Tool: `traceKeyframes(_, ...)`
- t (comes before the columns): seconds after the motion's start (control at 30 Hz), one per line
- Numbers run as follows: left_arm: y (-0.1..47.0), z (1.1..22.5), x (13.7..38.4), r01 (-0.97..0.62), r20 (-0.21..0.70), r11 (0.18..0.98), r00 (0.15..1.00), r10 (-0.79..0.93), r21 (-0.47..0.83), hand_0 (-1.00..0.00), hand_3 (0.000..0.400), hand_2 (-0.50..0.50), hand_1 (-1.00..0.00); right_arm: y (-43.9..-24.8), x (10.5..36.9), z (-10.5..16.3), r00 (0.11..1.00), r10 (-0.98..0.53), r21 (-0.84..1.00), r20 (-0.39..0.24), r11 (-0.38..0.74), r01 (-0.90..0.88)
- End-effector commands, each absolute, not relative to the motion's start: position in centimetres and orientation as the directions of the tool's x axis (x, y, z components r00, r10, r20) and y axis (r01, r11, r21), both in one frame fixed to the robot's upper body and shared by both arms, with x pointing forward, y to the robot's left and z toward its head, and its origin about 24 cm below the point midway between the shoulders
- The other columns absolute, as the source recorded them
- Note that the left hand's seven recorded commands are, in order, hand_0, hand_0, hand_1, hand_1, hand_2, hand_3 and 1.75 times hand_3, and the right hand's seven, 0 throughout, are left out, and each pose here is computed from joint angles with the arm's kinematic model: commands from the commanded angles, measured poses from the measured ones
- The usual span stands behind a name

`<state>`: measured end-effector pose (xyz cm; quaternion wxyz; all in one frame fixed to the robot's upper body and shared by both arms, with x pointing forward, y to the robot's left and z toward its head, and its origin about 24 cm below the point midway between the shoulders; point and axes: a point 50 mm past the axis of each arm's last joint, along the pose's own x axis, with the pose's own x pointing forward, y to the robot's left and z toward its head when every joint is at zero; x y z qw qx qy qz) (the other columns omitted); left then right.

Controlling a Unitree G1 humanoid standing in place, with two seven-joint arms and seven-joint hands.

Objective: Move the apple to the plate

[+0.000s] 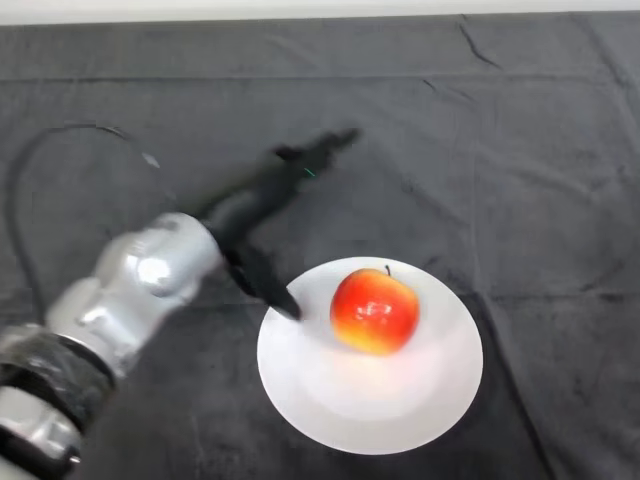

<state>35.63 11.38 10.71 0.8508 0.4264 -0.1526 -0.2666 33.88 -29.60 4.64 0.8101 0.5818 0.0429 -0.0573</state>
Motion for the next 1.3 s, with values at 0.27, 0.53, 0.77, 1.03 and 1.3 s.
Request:
traceKeyframes(0.27, 19.9, 14.8, 35.4, 0.053, 0.270, 0.681, 0.894, -0.359, 0.730, 0.00, 0.000, 0.00, 0.00, -30.7, 34.8, 7.4, 0.996, -0.073, 0.941, -0.061, 0.328, 0.081)
traceKeyframes(0.53, 27.3, 17.1, 33.7, -0.262, 0.495, 0.800, 0.868, -0.049, 0.539, 0.00, 0.000, 0.00, 0.00, -30.7, 34.8, 7.4, 0.996, -0.073, 0.941, -0.061, 0.328, 0.081)
traceKeyframes(0.77, 31.9, 17.3, 31.8, -0.492, 0.607, 0.809, 0.763, 0.223, 0.321, 0.00, 0.000, 0.00, 0.00, -30.7, 34.8, 7.4, 0.996, -0.073, 0.941, -0.061, 0.328, 0.081)
traceKeyframes(1.03, 36.6, 17.3, 29.3, -0.672, 0.639, 0.731, 0.614, 0.465, 0.114, 0.00, 0.000, 0.00, 0.00, -30.7, 34.8, 7.4, 0.996, -0.072, 0.942, -0.060, 0.327, 0.081)
traceKeyframes(1.3, 40.2, 17.1, 26.6, -0.780, 0.624, 0.625, 0.474, 0.622, -0.031, 0.00, 0.000, 0.00, 0.00, -30.7, 34.8, 7.4, 0.996, -0.072, 0.942, -0.060, 0.325, 0.080)
